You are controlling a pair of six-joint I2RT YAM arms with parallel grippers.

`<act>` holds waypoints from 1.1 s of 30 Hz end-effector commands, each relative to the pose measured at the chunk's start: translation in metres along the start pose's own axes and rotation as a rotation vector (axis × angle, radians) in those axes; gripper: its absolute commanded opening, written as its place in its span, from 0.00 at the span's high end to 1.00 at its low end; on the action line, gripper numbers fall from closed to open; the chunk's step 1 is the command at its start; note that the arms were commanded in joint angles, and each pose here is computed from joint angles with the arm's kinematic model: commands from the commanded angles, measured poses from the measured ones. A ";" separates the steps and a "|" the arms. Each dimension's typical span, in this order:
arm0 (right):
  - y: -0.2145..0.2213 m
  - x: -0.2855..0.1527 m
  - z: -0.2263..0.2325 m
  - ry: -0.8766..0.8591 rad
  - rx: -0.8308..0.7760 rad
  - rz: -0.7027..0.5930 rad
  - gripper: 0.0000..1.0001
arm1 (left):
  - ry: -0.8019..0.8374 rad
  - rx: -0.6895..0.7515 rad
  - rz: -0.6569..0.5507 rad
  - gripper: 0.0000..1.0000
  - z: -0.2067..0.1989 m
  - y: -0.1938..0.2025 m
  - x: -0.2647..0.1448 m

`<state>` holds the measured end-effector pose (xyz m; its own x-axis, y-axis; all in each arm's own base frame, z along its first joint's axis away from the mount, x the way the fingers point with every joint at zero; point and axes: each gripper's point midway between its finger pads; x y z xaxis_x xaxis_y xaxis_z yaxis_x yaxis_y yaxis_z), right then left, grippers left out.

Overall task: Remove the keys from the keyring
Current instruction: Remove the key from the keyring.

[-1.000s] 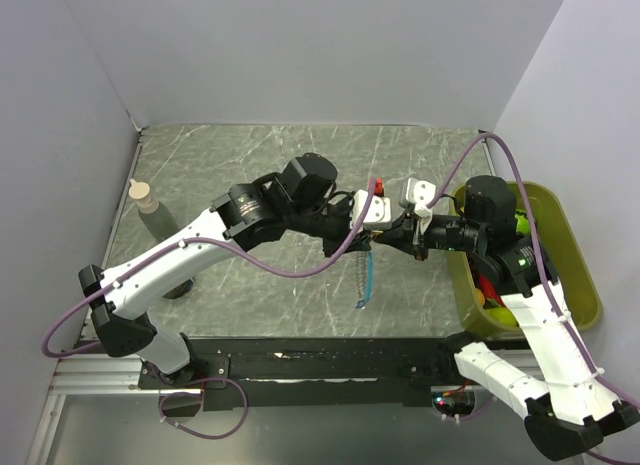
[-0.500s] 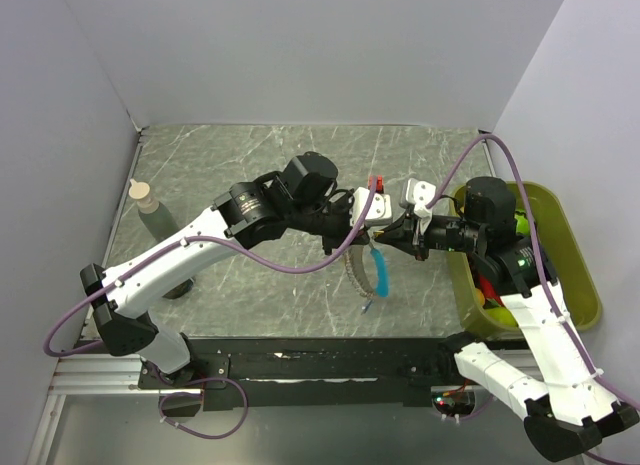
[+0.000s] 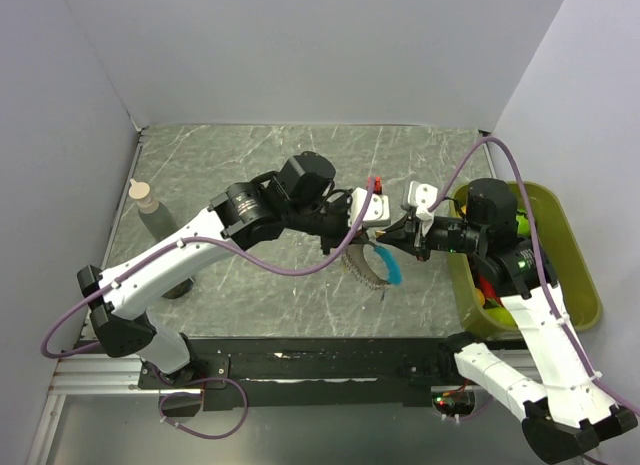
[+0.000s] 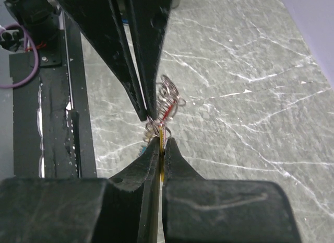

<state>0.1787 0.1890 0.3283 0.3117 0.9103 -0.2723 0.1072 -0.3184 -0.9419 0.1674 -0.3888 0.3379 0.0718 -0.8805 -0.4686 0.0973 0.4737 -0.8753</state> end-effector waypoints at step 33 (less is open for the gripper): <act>0.032 0.021 -0.004 0.021 -0.070 0.061 1.00 | 0.021 0.022 -0.119 0.99 -0.001 -0.032 -0.023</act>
<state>0.1827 0.2004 0.2890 0.2686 0.9008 -0.3413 0.1098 -0.3806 -0.9182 0.1640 -0.3780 0.3439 0.0458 -0.8895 -0.4546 0.0859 0.4569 -0.8854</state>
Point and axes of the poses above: each gripper's point midway between its finger pads, its own x axis out along the fingers, its own z axis along the line the jaws close on, y = z × x, and after that the axes turned 1 degree about -x, right-handed
